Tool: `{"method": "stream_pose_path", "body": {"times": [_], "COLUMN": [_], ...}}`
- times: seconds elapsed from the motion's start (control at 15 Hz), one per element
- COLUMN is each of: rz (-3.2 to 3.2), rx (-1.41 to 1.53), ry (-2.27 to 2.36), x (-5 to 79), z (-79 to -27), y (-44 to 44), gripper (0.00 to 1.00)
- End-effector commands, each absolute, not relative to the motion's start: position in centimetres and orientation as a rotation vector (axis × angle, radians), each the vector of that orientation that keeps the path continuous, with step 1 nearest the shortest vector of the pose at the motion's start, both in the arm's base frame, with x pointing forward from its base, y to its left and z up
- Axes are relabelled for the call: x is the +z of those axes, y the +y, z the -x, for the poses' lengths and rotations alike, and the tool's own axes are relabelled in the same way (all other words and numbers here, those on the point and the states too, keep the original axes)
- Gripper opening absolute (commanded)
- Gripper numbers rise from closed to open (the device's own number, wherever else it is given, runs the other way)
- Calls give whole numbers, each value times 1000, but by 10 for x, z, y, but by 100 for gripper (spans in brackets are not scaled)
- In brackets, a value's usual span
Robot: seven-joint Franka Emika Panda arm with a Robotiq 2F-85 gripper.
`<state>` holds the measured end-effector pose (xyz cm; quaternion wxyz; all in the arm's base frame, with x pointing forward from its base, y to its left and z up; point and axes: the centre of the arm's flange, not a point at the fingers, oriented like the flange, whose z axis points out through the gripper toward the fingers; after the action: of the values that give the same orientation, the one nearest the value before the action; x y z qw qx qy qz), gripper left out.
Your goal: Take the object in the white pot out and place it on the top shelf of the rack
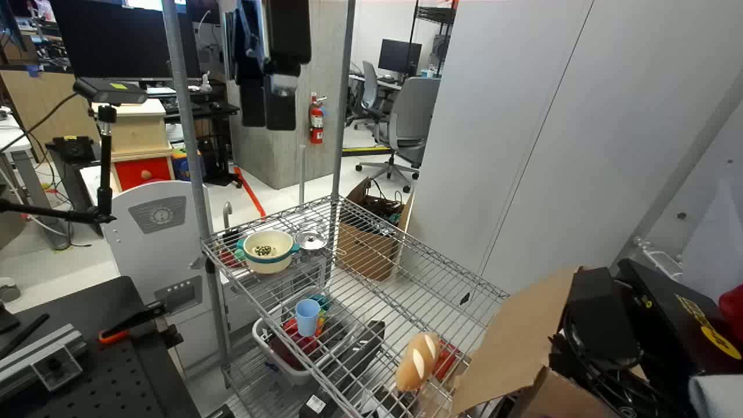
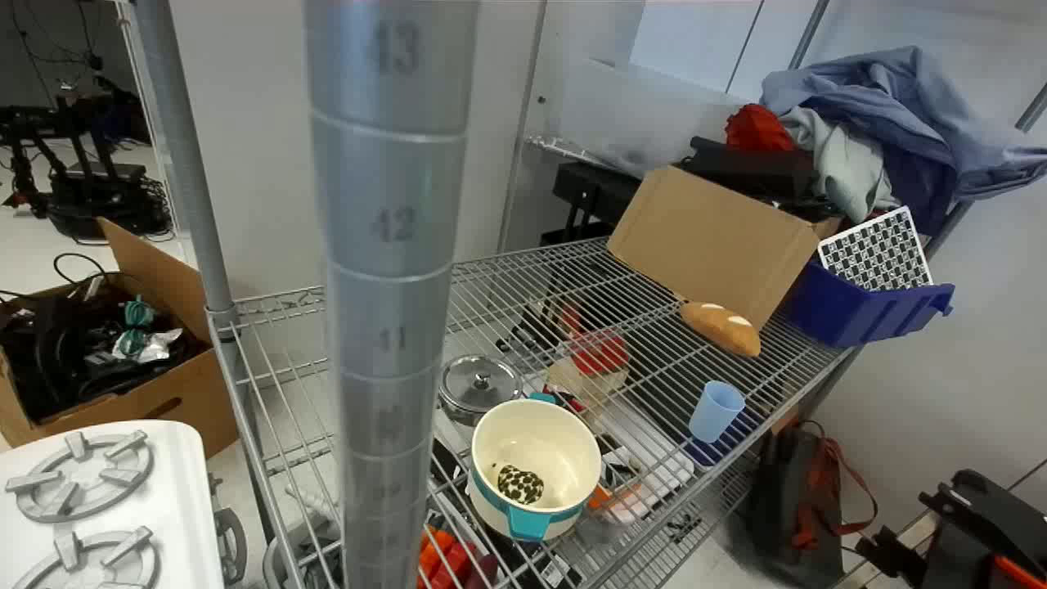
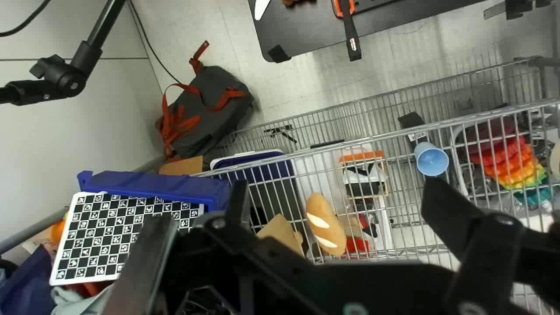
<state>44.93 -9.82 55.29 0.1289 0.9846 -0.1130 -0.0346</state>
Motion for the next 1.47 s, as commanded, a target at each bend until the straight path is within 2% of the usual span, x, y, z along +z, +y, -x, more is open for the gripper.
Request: {"method": "stream_pose_path", "body": {"times": [0.0,0.2,0.53,1.13,1.4], "rz": [-2863,-2849,-2831,-2770,-2774], "rx": [-99,-122,-151,175,232], "ry": [-329,-362,-411,-797,-960], "x": [553,513,403,230,191], "z": [-449,-453,-484,-587,-618], "y": [-98,-87,-8,129,199], "gripper": [100,100,100,100,100]}}
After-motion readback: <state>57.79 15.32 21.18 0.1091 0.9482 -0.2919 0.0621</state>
